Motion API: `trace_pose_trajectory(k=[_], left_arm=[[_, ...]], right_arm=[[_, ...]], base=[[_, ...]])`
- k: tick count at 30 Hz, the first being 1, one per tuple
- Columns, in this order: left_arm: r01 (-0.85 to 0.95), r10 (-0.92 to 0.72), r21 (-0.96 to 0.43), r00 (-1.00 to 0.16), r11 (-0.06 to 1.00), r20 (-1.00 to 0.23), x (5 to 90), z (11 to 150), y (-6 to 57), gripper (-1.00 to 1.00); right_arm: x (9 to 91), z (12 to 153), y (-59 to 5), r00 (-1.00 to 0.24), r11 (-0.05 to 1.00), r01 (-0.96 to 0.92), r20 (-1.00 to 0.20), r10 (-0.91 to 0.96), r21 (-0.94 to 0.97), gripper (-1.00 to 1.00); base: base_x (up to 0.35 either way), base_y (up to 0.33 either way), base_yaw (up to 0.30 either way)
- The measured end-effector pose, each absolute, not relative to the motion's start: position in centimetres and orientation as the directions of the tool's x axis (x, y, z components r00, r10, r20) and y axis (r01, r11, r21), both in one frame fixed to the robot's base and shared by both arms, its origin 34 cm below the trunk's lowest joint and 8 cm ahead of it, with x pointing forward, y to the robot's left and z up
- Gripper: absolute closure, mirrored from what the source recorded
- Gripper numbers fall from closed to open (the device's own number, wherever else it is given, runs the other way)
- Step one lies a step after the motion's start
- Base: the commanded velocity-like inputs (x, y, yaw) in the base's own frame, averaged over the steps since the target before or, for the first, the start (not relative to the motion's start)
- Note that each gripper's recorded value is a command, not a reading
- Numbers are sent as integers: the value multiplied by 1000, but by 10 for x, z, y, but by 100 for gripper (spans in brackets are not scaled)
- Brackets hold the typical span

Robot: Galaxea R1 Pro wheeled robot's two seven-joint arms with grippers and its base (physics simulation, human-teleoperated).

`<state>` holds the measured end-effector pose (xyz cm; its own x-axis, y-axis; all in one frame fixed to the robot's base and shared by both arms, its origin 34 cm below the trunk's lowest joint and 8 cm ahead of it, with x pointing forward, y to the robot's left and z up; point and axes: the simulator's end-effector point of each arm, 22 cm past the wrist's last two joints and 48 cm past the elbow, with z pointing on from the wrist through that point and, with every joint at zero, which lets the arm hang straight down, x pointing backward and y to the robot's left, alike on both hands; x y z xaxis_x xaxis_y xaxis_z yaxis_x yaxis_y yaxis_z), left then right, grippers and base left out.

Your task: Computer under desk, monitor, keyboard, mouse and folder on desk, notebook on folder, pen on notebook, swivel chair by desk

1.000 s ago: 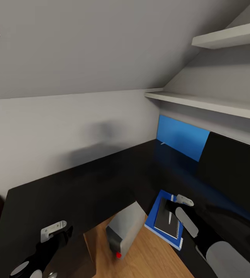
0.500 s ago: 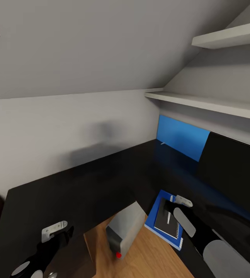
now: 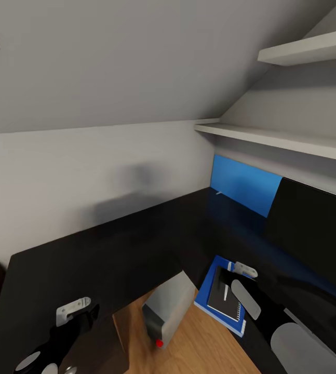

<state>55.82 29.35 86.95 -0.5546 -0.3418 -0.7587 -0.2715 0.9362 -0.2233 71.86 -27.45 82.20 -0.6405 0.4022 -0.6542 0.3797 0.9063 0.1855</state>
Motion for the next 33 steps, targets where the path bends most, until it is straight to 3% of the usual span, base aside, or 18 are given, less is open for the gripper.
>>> trace_pose_trajectory(k=[10, 11, 33], left_arm=[[-272, -342, -224, -555, 936, -758, 558, 869, 294, -100], [-272, -342, -224, -555, 936, -758, 558, 869, 293, -100], [-272, -343, -224, -555, 936, -758, 558, 869, 294, -100]], right_arm=[[712, 812, -278, -655, 906, 389, -641, 401, 169, 100], [712, 812, -278, -655, 906, 390, -640, 401, 168, -100], [717, 819, -275, -646, 908, 380, -651, 398, 179, -100]], base=[[0, 0, 0], [0, 0, 0], [0, 0, 0]])
